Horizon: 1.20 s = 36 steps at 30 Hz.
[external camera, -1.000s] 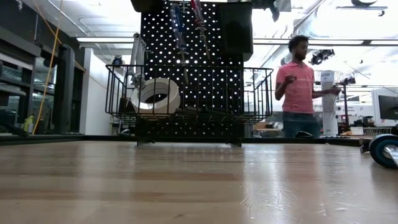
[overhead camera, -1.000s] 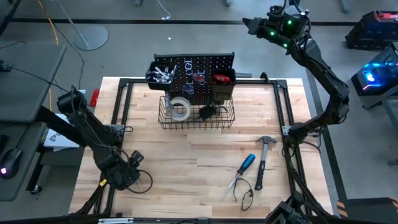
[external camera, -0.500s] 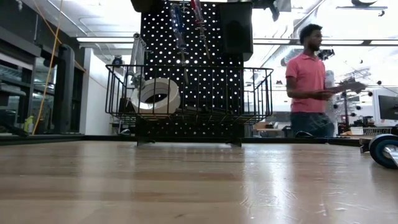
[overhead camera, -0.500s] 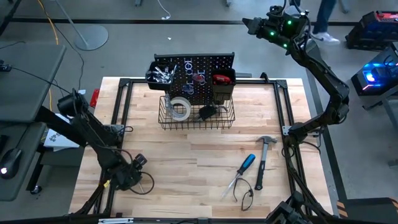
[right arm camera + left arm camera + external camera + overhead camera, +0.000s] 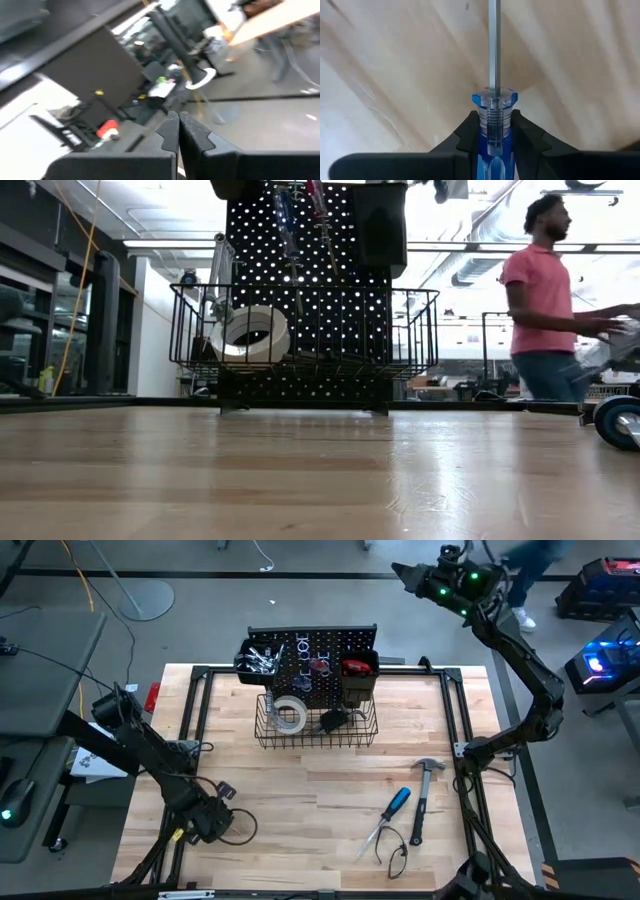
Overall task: Hang tools onto peg board
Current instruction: Hang the blue transparent screwdriver on the peg board
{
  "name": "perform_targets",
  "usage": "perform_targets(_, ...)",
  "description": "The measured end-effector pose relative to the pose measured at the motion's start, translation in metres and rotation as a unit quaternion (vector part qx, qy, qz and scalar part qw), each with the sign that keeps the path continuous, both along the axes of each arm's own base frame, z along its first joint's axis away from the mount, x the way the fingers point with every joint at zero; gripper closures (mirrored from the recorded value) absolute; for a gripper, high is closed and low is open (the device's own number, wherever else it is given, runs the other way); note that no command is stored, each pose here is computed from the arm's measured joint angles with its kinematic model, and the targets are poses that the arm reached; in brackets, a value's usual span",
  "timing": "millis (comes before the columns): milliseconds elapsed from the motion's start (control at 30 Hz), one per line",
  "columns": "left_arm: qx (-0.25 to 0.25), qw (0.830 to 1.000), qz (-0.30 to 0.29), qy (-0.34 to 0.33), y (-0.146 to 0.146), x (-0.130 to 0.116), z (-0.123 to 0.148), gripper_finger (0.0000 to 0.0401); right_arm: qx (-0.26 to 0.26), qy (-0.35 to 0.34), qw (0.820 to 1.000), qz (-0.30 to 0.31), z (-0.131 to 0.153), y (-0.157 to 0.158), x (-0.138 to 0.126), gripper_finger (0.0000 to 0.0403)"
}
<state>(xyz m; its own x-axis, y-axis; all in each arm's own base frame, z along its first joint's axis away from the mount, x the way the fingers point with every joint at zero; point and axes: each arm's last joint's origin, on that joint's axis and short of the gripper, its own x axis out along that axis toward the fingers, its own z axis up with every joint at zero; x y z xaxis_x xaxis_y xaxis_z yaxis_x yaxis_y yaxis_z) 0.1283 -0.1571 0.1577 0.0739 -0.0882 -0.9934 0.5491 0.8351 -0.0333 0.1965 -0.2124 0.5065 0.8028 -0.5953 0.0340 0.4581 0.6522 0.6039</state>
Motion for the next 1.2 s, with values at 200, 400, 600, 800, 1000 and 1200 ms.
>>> perform_targets(200,-0.034,0.997,0.067,-0.021,-0.003,0.007,0.054,0.0330,-0.052,-0.030,0.995,0.080,0.018,0.017,-0.009,0.0402)
perform_targets(400,-0.083,0.981,0.162,-0.064,0.014,-0.004,0.140,0.0330,-0.108,-0.019,0.965,0.237,0.023,0.035,-0.007,0.0402)
perform_targets(600,-0.144,0.928,0.282,-0.199,0.053,-0.013,0.236,0.0330,-0.169,-0.006,0.942,0.289,0.024,0.053,0.008,0.0390)
perform_targets(800,-0.144,0.841,0.372,-0.365,0.084,-0.001,0.308,0.0330,-0.244,-0.030,0.916,0.318,0.032,0.078,0.023,0.0308)
perform_targets(1000,-0.126,0.783,0.370,-0.484,0.099,0.027,0.363,0.0330,-0.327,-0.031,0.896,0.297,0.035,0.109,0.041,0.0214)
perform_targets(1200,-0.127,0.682,0.429,-0.579,0.123,0.056,0.405,0.0330,-0.471,0.025,0.858,0.206,0.036,0.145,0.057,0.0191)
